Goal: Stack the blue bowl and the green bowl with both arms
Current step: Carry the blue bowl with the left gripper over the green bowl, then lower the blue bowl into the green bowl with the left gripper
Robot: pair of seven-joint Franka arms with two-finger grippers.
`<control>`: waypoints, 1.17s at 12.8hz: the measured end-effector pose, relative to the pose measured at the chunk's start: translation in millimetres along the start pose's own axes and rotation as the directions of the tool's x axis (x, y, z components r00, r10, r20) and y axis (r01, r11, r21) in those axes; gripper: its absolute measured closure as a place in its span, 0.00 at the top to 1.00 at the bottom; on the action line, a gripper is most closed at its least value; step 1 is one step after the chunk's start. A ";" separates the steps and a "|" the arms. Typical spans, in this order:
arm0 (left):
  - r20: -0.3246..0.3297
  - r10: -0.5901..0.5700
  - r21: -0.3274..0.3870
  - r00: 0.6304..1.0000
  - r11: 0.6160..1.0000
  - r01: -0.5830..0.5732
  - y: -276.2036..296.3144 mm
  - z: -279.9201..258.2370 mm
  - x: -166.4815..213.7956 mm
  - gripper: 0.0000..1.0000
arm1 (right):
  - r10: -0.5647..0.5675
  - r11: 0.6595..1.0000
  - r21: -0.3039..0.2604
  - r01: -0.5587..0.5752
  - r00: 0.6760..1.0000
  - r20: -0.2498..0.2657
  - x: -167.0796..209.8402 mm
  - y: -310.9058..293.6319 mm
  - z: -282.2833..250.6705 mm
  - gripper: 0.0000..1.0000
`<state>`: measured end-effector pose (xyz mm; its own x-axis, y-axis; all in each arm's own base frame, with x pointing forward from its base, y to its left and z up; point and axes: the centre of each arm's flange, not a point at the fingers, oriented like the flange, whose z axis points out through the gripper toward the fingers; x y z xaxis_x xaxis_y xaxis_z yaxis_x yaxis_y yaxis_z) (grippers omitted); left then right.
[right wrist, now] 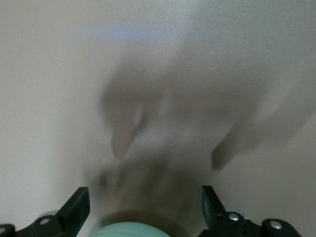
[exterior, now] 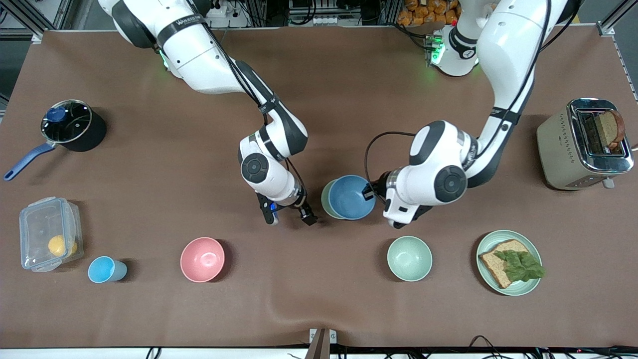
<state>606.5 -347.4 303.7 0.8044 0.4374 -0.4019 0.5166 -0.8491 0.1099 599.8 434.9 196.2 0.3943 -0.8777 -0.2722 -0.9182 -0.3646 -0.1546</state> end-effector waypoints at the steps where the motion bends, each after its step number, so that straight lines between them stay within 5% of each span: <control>1: 0.007 -0.003 0.002 1.000 1.000 0.003 1.8 5.6 -1.6 0.05 | 0.005 1.000 0.003 -0.005 1.000 0.000 -0.1 -1.2 0.0 1.00; 15: 0.042 -0.037 -0.030 0.998 0.999 0.038 2.9 67.8 12.1 0.05 | 0.017 1.000 0.010 -0.018 1.000 0.005 -5.0 -5.7 2.2 1.00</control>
<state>597.8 -364.7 237.5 0.7717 0.4558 -0.4436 0.5557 -0.8224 0.1216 603.1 442.0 196.3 0.3784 -0.8824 -0.2798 -0.9246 -0.3460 -0.1593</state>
